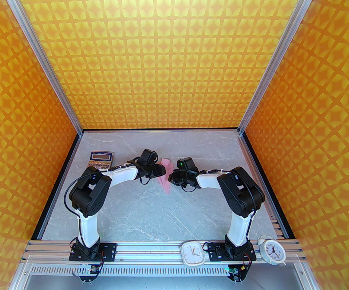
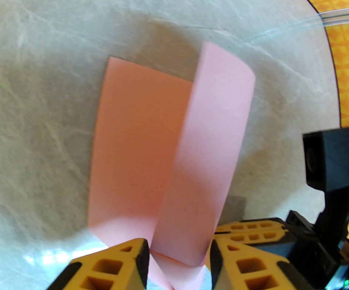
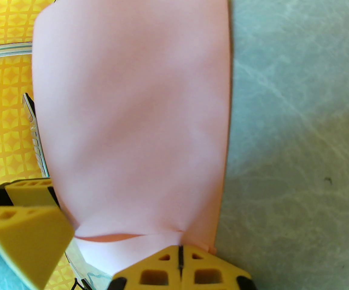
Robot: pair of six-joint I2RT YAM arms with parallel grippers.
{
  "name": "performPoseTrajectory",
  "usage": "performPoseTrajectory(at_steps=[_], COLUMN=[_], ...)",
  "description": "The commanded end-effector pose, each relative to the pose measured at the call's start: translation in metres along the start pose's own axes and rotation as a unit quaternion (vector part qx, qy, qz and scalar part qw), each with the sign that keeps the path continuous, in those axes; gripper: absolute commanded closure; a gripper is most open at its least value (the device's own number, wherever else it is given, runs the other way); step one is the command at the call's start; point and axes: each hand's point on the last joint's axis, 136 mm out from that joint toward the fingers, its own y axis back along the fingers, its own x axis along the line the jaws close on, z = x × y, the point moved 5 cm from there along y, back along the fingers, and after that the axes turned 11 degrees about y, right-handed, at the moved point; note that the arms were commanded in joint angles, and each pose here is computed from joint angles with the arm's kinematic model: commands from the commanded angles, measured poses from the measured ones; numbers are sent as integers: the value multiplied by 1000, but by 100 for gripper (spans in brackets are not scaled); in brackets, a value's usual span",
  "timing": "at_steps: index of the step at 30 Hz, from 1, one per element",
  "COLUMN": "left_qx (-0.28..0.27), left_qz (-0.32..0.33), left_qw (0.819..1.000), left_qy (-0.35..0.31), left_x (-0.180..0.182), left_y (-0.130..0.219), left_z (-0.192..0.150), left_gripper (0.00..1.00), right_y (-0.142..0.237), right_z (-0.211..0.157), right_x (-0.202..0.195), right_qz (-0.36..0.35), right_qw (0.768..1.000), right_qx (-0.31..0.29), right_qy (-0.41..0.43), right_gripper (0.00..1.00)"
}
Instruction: Fold a paper plane with a square sheet of paper (fold left side to right side)
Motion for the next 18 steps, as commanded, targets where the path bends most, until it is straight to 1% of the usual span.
performPoseTrajectory(at_steps=[1, 3, 8, 10, 15, 18], left_qx=[-3, -4, -10, -15, -21, -11], left_qz=[-45, -45, -48, -53, -85, -97], left_qw=[999, 999, 999, 998, 996, 995], left_qy=[4, 8, 15, 21, 30, 37], left_x=[-11, -7, -2, -1, -5, -6], left_y=[7, 7, 11, 14, 19, 19], left_z=[0, -1, 0, 0, -2, -6], left_gripper=[58, 54, 51, 47, 46, 45], right_y=[-9, -9, -9, -9, -9, -9], right_z=[-37, -37, -37, -37, -37, -38], right_x=[-33, -34, -33, -33, -34, -34], right_qz=[-64, -64, -64, -64, -65, -65], right_qw=[996, 996, 996, 996, 996, 996], right_qx=[58, 59, 59, 58, 59, 59], right_qy=[-24, -24, -24, -24, -24, -24], right_gripper=[100, 100, 100, 100, 100, 100])
